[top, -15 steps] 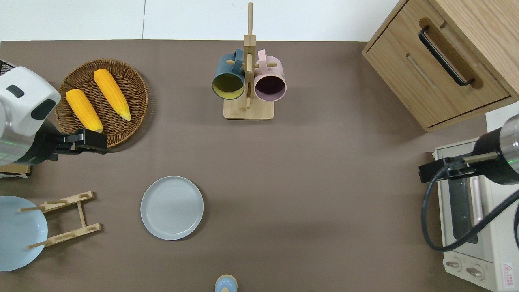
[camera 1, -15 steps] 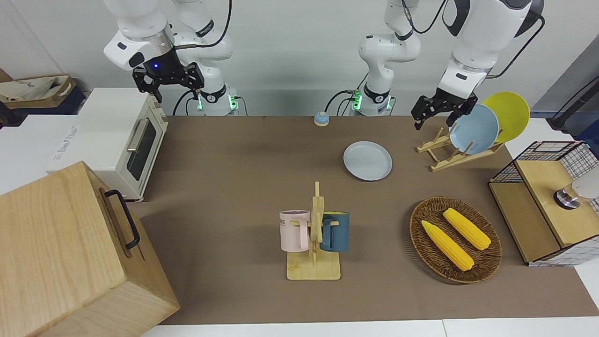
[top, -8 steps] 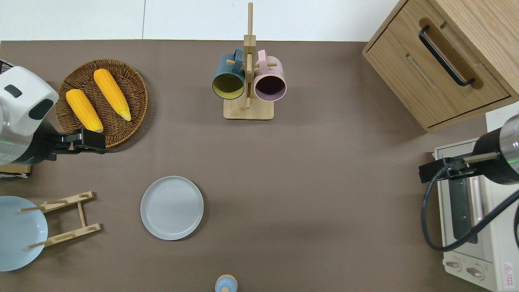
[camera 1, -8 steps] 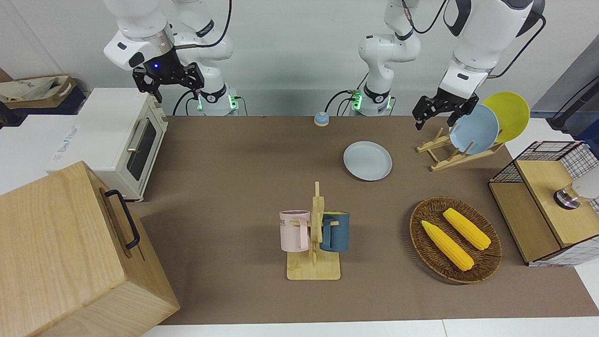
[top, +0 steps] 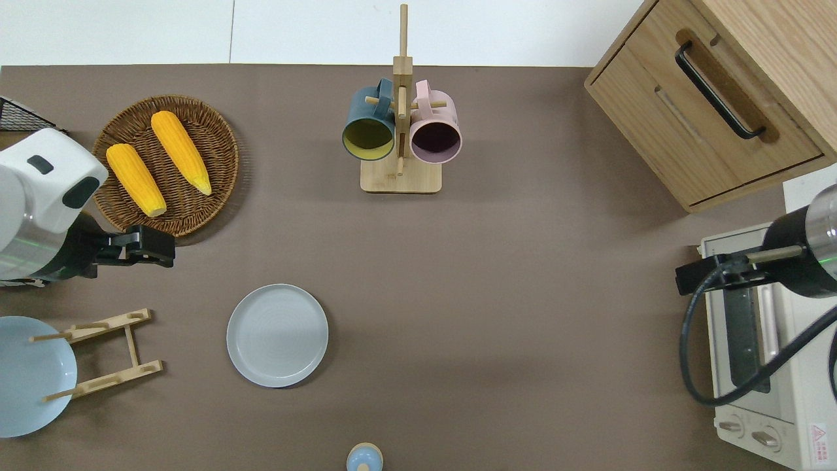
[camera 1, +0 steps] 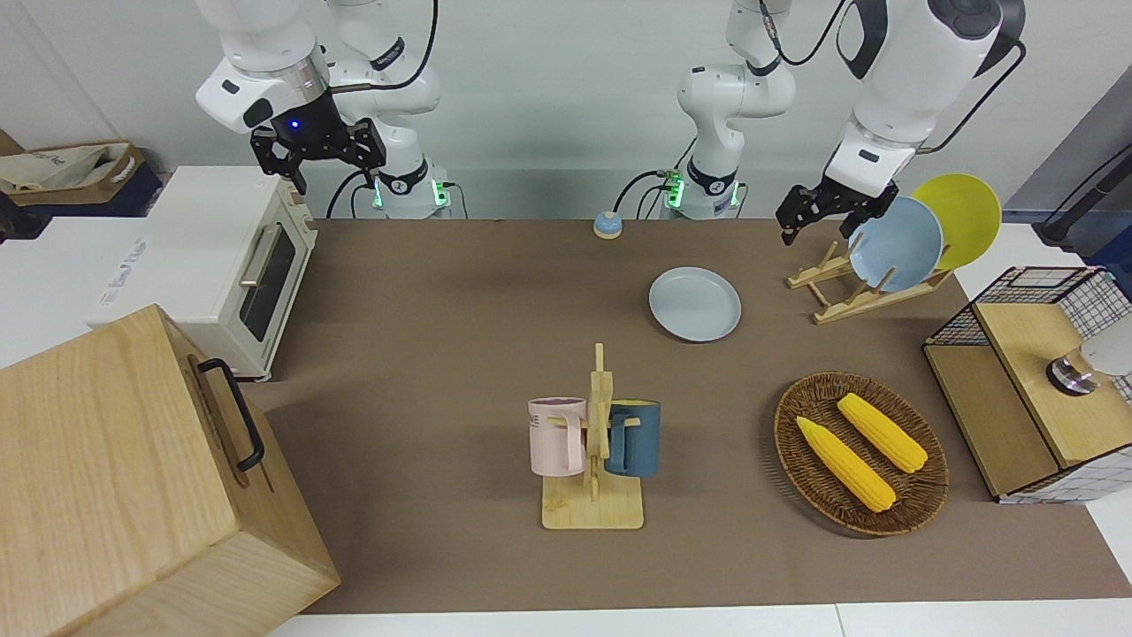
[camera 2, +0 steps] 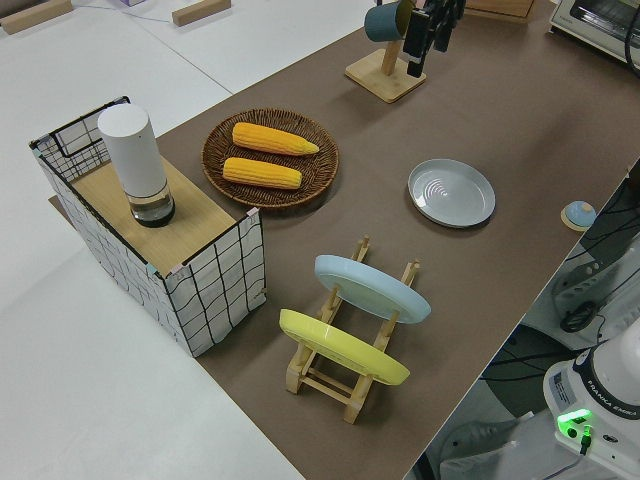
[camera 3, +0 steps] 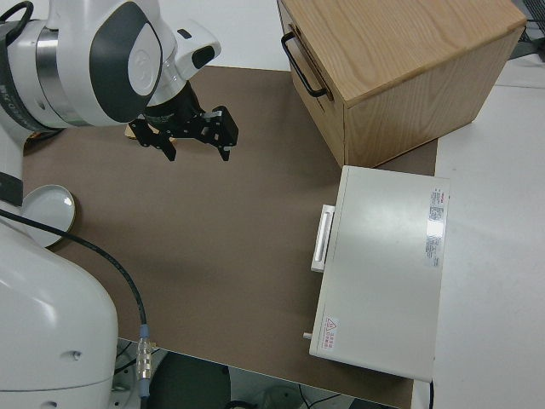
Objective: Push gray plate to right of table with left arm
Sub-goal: 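Move the left gripper down to the near edge of the gray plate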
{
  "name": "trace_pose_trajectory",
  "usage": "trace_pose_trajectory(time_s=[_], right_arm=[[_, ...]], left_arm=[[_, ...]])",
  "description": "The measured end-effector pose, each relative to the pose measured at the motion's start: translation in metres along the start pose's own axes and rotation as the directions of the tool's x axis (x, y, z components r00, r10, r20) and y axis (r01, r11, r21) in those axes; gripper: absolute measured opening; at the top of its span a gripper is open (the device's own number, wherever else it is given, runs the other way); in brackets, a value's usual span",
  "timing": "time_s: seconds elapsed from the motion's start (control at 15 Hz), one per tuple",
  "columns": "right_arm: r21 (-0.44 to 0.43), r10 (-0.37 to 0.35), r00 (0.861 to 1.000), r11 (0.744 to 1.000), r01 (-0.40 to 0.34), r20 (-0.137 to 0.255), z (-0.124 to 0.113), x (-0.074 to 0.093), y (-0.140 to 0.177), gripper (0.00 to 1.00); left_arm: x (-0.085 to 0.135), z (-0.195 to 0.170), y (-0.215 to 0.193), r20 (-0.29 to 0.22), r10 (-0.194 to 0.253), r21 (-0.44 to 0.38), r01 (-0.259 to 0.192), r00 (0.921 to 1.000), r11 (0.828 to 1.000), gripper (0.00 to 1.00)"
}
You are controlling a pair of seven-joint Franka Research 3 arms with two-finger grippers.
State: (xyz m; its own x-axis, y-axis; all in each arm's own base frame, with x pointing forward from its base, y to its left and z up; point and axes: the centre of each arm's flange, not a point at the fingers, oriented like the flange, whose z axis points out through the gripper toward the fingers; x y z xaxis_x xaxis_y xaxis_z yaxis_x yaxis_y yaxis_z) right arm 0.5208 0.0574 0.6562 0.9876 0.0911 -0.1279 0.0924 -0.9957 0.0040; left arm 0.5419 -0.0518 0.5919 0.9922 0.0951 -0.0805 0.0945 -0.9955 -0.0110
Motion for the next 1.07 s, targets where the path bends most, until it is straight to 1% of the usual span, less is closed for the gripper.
trace_pose_trajectory(time_s=[0.07,0.2,0.33,0.53,0.6,0.67,0.8,0.93,1.0,1.07], right_arm=[[0.0,0.0,1.0,1.0,0.0,0.0,0.0,0.0,0.0,0.99],[0.0,0.0,1.0,1.0,0.0,0.0,0.0,0.0,0.0,0.99],[0.0,0.0,1.0,1.0,0.0,0.0,0.0,0.0,0.0,0.99],[0.0,0.0,1.0,1.0,0.0,0.0,0.0,0.0,0.0,0.99],[0.0,0.0,1.0,1.0,0.0,0.0,0.0,0.0,0.0,0.99],[0.0,0.0,1.0,1.0,0.0,0.0,0.0,0.0,0.0,0.99],[0.0,0.0,1.0,1.0,0.0,0.0,0.0,0.0,0.0,0.99],[0.0,0.0,1.0,1.0,0.0,0.0,0.0,0.0,0.0,0.99],[0.0,0.0,1.0,1.0,0.0,0.0,0.0,0.0,0.0,0.99],[0.0,0.0,1.0,1.0,0.0,0.0,0.0,0.0,0.0,0.99]], left_arm=[[-0.005,0.011,-0.001,0.006,-0.001,0.002,0.001,1.0,1.0,1.0],[-0.017,0.029,-0.003,-0.014,-0.001,0.0,0.001,0.9999,1.0,1.0],[-0.033,0.05,-0.006,-0.046,-0.001,-0.004,0.001,0.999,1.0,1.0],[-0.062,0.09,-0.012,-0.095,-0.003,-0.01,0.002,0.9954,1.0,1.0],[-0.077,0.114,-0.015,-0.111,-0.004,-0.011,0.002,0.9938,1.0,1.0],[-0.084,0.129,-0.017,-0.118,-0.005,-0.012,0.003,0.993,1.0,1.0],[-0.097,0.16,-0.019,-0.134,-0.007,-0.014,0.005,0.9909,1.0,1.0],[-0.104,0.189,-0.021,-0.159,-0.008,-0.019,0.005,0.9872,1.0,1.0],[-0.108,0.208,-0.022,-0.169,-0.012,-0.021,0.009,0.9855,1.0,1.0],[-0.111,0.226,-0.021,-0.168,-0.023,-0.023,0.02,0.9855,1.0,1.0]])
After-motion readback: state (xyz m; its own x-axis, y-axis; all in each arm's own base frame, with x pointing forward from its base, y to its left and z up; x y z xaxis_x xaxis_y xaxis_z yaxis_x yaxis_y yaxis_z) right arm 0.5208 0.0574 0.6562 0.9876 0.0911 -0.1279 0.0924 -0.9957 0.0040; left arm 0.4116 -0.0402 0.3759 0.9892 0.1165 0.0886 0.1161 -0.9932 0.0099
